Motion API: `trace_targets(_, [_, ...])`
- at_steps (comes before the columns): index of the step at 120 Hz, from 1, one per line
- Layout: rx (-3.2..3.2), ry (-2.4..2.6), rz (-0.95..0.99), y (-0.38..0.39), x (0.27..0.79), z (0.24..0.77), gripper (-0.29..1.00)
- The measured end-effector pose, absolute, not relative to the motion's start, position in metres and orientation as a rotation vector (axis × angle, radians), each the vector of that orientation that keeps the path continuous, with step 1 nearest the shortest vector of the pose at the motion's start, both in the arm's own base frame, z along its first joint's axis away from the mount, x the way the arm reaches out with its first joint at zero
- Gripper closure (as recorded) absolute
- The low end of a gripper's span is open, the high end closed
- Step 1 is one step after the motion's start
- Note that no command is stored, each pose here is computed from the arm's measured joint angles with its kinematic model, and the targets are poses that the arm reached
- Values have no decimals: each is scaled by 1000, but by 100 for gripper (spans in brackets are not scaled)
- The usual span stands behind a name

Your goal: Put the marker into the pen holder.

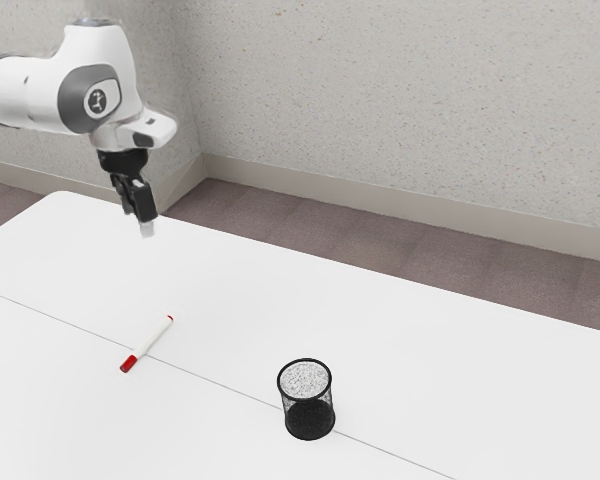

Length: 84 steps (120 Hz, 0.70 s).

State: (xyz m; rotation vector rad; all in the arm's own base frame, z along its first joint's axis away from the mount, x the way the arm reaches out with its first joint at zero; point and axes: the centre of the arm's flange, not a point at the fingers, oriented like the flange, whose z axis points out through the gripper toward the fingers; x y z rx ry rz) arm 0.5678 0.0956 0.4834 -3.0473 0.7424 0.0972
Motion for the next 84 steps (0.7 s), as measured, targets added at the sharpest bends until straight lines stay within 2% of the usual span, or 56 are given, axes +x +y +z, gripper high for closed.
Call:
trace_targets(17, [-3132, 561, 2, 123, 563, 450, 0])
trace_targets(53, [-3109, 369, -47, 123, 557, 352, 0])
trace_targets(84, [-3128, 171, -79, 144, 558, 309, 28])
